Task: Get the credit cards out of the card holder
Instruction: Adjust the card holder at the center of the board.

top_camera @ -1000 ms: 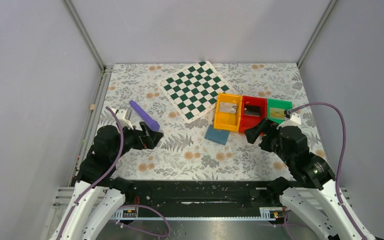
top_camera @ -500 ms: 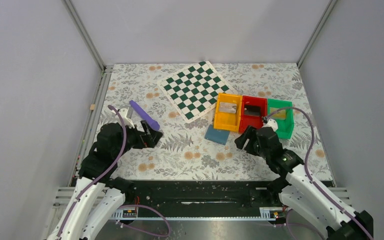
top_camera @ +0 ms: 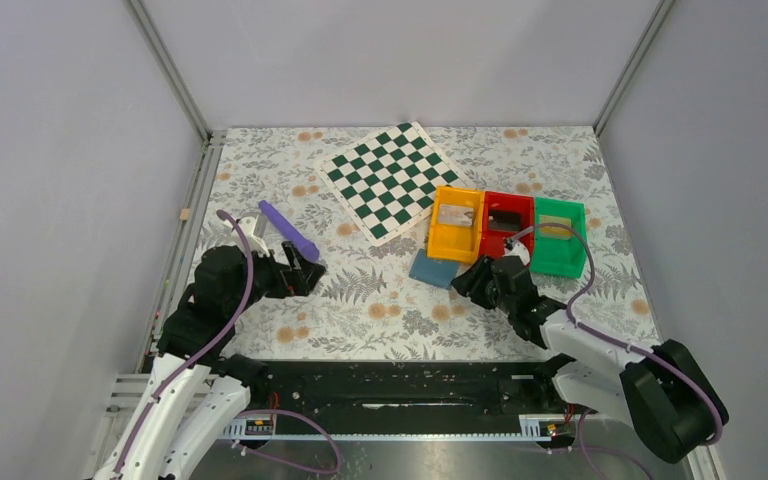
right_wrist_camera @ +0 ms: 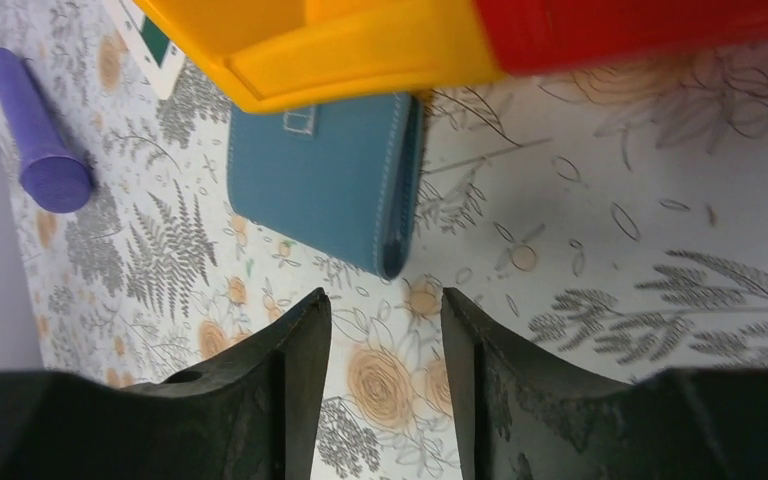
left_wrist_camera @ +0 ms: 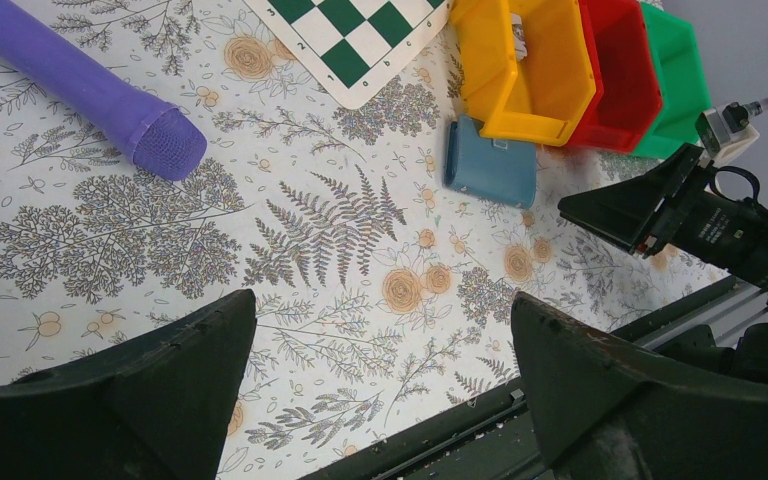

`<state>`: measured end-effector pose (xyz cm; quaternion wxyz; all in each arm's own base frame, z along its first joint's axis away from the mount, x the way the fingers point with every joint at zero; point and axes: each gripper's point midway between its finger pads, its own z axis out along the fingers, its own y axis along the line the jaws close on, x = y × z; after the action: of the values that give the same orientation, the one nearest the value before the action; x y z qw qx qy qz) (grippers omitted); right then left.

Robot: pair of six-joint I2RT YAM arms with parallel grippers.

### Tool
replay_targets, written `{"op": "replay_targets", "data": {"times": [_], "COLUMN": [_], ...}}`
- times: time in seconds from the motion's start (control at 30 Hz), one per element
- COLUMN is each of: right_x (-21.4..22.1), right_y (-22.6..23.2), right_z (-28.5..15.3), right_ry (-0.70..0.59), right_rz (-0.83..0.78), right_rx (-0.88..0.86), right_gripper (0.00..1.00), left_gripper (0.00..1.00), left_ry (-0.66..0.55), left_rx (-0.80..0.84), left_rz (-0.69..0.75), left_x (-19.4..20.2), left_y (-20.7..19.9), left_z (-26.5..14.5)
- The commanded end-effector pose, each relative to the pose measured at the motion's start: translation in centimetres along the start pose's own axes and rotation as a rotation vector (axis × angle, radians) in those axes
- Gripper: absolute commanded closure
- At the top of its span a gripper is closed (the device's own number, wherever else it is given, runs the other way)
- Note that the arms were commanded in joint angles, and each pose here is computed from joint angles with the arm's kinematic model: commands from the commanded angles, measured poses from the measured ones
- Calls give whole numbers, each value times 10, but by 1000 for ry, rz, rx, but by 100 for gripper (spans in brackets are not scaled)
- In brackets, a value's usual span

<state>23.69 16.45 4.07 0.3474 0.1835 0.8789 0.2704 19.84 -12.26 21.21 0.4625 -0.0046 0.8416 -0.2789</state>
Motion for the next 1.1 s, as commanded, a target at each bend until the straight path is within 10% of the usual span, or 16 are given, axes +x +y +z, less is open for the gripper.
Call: {"op": "replay_targets", "data": {"times": [0.0, 0.8, 1.07], "right_x": [-22, -15, -9], "right_y": [31, 28, 32], "right_z": [9, 43, 44], "right_ry": [-81, -32, 0], "right_rz": [30, 53, 56], "right_rx": [-117, -64, -88], "right_gripper": [49, 58, 91], "left_gripper": [3, 3, 3], "left_ry": [-72, -66, -66], "left_rx": [12, 8, 4], "left_rz": [12, 9, 10], "left_x": [-21, -21, -21], "left_y": [-8, -7, -6], "left_z": [-7, -6, -5]}}
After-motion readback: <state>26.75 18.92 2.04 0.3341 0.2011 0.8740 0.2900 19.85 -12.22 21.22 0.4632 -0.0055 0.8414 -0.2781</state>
